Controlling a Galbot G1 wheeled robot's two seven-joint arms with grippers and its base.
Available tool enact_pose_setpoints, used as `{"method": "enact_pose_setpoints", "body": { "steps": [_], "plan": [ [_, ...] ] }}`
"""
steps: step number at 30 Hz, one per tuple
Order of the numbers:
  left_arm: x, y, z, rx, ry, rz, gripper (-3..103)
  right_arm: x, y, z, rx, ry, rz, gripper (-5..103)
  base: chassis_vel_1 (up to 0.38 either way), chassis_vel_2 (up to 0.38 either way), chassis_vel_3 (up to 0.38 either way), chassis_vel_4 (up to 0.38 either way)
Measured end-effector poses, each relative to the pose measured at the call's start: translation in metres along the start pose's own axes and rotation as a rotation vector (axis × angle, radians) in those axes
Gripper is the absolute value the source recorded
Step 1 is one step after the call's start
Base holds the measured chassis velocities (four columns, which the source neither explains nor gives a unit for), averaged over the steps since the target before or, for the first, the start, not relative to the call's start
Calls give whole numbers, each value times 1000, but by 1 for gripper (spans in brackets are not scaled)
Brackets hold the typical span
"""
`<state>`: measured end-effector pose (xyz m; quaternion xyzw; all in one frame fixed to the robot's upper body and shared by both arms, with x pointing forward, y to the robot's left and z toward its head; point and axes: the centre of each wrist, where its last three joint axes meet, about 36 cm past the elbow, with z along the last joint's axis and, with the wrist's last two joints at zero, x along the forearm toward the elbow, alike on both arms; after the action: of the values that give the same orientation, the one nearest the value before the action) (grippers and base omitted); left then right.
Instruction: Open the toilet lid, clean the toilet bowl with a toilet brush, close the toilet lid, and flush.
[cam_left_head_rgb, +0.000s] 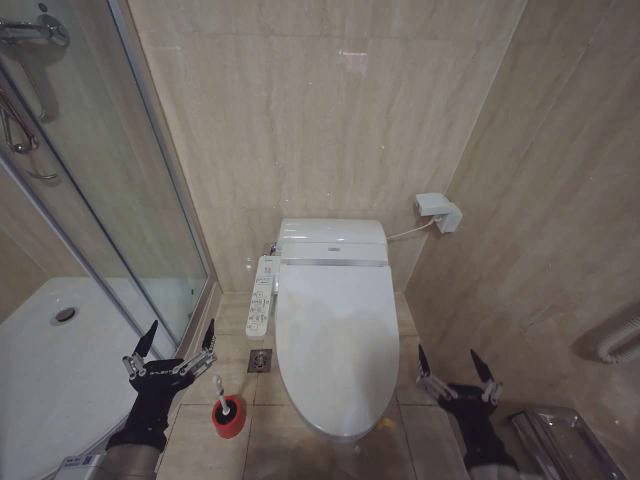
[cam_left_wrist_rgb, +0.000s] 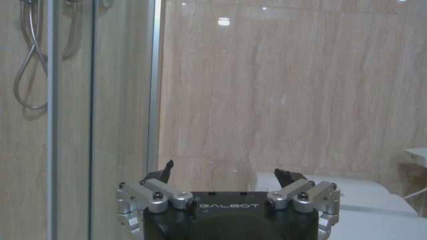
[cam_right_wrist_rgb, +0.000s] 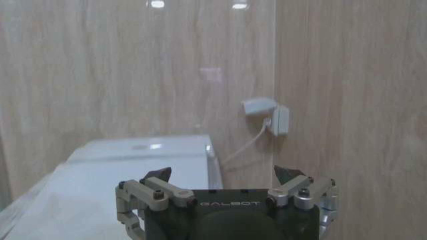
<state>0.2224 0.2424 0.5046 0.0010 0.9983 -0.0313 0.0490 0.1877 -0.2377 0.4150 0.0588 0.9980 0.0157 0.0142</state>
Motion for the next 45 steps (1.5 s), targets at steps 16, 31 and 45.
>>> {"method": "enact_pose_setpoints", "body": {
  "steps": [16,31,45],
  "plan": [
    [0,0,0,0,0,0,100,63,-16,133,142,221,-33,100,13,-5,-12,7],
    [0,0,0,0,0,0,100,56,-4,221,163,325,-39,100,0,0,0,0],
    [0,0,0,0,0,0,100,11,2,224,126,281,30,100,0,0,0,0]
  ]
}}
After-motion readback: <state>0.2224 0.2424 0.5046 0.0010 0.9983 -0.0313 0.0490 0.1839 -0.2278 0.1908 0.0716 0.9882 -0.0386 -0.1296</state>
